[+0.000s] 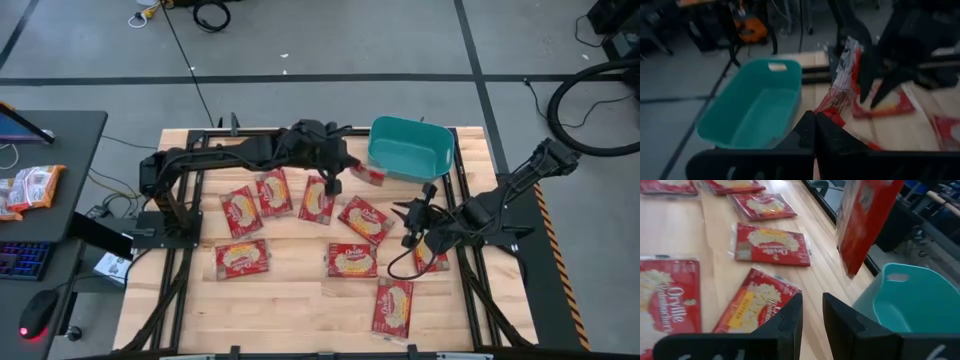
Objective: Sort popcorn bags into baskets
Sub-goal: Put the popcorn bag into the blue bin
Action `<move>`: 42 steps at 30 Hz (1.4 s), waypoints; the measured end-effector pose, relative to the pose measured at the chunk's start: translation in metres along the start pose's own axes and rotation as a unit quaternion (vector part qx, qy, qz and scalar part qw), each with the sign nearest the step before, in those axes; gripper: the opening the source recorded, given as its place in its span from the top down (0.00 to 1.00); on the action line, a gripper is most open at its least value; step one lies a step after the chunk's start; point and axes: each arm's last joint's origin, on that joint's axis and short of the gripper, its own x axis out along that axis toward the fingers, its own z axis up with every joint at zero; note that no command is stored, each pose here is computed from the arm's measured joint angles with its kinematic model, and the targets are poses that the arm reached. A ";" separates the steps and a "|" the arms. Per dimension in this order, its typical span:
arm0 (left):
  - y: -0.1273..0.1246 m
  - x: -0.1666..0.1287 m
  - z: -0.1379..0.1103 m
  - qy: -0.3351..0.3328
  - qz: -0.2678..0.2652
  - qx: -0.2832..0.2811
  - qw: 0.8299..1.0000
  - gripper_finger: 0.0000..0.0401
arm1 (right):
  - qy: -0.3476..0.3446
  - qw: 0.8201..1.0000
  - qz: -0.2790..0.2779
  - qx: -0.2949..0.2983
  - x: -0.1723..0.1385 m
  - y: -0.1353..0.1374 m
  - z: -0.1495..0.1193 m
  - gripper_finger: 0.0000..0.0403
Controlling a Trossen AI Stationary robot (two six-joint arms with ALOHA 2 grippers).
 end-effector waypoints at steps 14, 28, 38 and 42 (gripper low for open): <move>0.008 0.056 -0.015 -0.111 0.062 0.097 0.987 1.00 | -0.006 1.000 0.015 0.008 -0.005 -0.003 0.001 0.80; 0.049 0.098 -0.045 -0.216 0.112 0.138 0.960 1.00 | -0.010 0.998 0.059 0.015 -0.015 -0.003 -0.001 0.80; 0.060 0.128 -0.027 -0.250 0.110 0.136 0.952 0.99 | -0.002 0.998 0.054 0.022 -0.015 -0.004 -0.003 0.80; 0.072 0.135 -0.021 -0.253 0.095 0.141 0.952 0.99 | -0.001 0.998 0.054 0.024 -0.015 -0.004 -0.003 0.80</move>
